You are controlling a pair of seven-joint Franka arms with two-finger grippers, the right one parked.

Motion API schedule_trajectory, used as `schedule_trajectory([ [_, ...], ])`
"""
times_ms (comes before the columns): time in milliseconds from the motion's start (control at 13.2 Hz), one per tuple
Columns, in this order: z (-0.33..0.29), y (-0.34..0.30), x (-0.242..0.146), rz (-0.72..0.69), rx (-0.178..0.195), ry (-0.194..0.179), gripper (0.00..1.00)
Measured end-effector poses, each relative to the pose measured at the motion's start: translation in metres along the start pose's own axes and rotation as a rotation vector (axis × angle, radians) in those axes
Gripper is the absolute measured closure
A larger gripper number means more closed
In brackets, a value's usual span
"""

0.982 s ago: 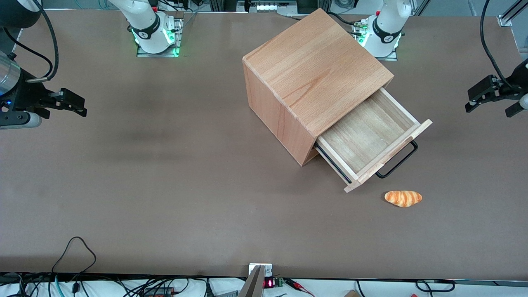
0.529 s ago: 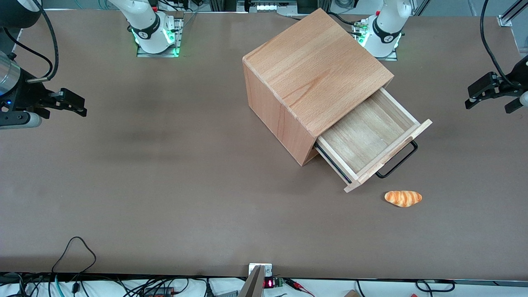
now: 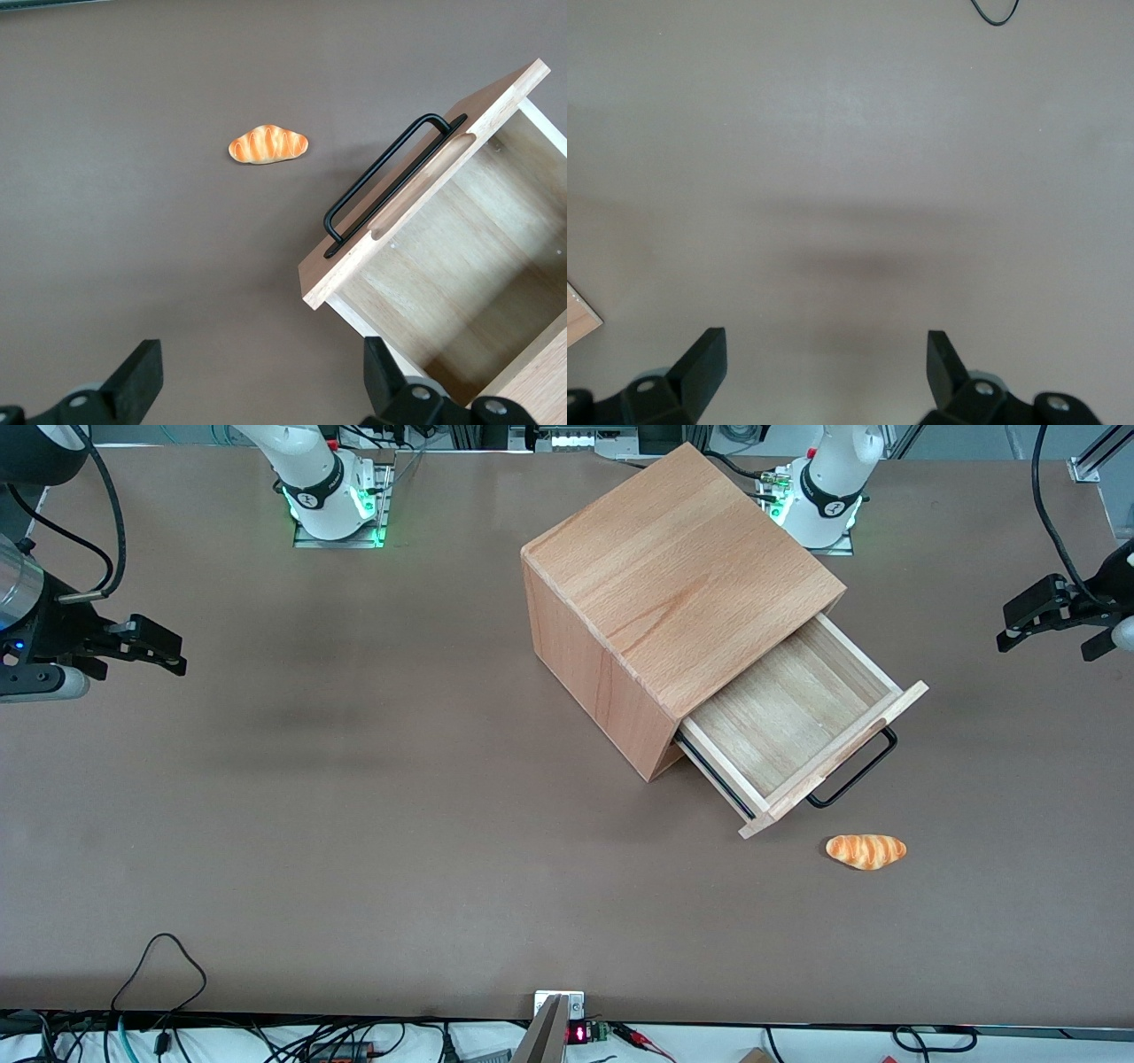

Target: Open top drawer with left arm

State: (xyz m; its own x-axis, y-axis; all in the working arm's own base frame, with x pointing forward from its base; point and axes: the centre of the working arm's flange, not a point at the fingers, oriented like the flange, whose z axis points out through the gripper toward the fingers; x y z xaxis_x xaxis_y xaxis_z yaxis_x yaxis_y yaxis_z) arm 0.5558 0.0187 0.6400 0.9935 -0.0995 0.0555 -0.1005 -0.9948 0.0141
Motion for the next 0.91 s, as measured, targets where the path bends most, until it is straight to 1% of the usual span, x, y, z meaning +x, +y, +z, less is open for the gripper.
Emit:
schedule_trajectory([
  [151, -0.0045, 0.0001, 0.0002, 0.000, 0.001, 0.009, 0.00],
  [227, -0.0045, 0.0002, -0.0006, -0.007, 0.000, 0.003, 0.00],
  [378, -0.0024, 0.0014, -0.0054, -0.044, -0.005, -0.039, 0.00],
  [529, -0.0023, 0.0050, -0.0077, -0.068, -0.006, -0.061, 0.00],
  [907, -0.0038, 0.0089, -0.0080, -0.079, -0.006, -0.065, 0.00],
])
